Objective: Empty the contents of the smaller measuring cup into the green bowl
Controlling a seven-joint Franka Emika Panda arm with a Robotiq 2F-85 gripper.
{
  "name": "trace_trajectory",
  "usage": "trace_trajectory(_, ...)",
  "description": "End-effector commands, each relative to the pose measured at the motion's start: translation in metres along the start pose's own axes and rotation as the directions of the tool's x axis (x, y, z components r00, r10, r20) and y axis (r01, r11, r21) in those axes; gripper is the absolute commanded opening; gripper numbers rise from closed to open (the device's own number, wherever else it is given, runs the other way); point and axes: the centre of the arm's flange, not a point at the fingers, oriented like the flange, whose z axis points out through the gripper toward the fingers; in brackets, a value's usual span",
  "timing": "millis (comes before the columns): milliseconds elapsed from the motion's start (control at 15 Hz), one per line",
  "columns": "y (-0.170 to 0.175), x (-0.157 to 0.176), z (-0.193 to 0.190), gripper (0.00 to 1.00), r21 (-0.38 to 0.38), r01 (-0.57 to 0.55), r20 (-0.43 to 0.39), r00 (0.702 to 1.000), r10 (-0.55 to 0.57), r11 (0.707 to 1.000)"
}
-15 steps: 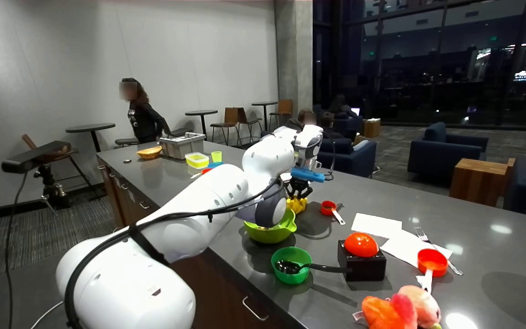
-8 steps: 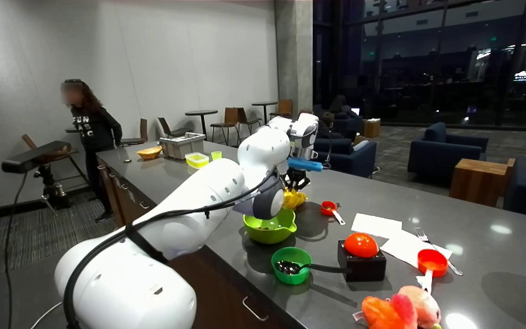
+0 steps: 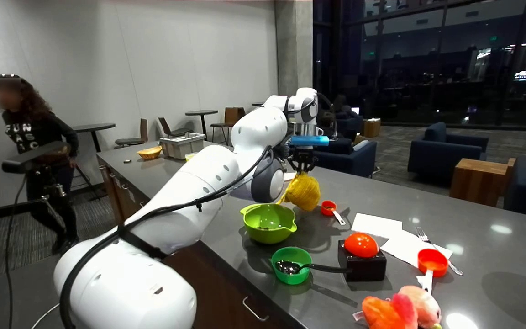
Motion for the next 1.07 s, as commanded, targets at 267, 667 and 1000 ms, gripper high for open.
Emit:
trace_trajectory(267, 0.06, -0.057, -0.084, 0.03, -0.114, -0.146, 0.076, 0.985, 0.155, 0.983)
trace_trajectory(667, 0.142, -0.139, -0.094, 0.03, -0.151, -0.197, 0.121, 0.969, 0.216, 0.969)
trace_trajectory(1000, 0.204, -0.17, -0.056, 0.03, -0.106, -0.151, 0.141, 0.976, 0.165, 0.983)
